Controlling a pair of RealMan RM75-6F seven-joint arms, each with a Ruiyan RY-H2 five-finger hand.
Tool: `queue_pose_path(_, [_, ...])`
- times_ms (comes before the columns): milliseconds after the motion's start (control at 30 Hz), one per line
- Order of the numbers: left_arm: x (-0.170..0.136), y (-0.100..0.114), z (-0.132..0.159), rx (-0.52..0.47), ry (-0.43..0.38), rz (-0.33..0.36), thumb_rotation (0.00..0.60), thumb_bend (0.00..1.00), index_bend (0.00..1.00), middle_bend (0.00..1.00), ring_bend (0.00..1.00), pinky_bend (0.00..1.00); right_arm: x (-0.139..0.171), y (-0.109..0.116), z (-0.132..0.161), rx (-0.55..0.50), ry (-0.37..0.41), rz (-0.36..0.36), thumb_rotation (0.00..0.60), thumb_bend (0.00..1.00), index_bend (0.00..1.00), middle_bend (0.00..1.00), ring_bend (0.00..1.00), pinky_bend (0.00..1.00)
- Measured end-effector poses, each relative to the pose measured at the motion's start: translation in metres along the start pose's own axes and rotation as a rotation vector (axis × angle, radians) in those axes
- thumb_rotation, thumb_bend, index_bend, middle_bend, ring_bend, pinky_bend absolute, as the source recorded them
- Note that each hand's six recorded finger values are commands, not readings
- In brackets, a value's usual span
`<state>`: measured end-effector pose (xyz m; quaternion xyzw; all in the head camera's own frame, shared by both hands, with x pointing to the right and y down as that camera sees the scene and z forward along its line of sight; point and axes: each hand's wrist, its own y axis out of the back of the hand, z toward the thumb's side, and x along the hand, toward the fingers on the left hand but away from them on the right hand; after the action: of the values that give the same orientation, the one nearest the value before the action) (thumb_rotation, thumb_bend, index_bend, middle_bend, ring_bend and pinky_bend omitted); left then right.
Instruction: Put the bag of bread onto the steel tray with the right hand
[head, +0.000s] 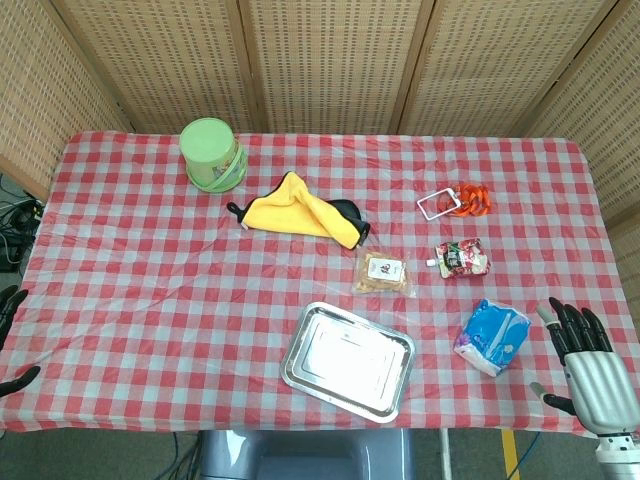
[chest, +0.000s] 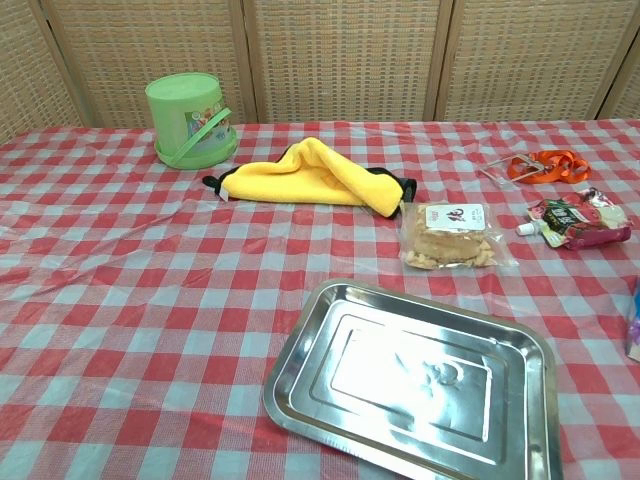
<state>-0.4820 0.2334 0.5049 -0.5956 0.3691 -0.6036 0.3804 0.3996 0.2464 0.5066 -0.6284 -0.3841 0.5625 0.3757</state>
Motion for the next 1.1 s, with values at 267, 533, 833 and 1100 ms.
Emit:
queue_pose_path(267, [-0.001, 0.002, 0.000, 0.005, 0.001, 0.004, 0.600, 0.14, 0.00, 0.00, 0.00, 0.00, 0.000, -0.002, 0.000, 0.000, 0.000, 0.009, 0.600, 0.02, 0.00, 0.00, 0.00, 0.00])
queue_pose_path(533, [-0.003, 0.006, 0.002, 0.000, -0.011, 0.018, 0.600, 0.14, 0.00, 0.00, 0.00, 0.00, -0.001, -0.004, 0.000, -0.003, -0.002, 0.018, 0.600, 0.02, 0.00, 0.00, 0.00, 0.00])
queue_pose_path(833, [-0.003, 0.005, 0.000, 0.004, -0.007, 0.005, 0.600, 0.14, 0.00, 0.00, 0.00, 0.00, -0.005, -0.008, -0.001, -0.006, -0.002, 0.034, 0.600, 0.02, 0.00, 0.00, 0.00, 0.00])
queue_pose_path(1100, [-0.002, 0.005, 0.000, 0.007, -0.018, 0.002, 0.600, 0.14, 0.00, 0.00, 0.00, 0.00, -0.026, -0.012, 0.021, -0.015, 0.062, 0.073, 0.600, 0.02, 0.00, 0.00, 0.00, 0.00])
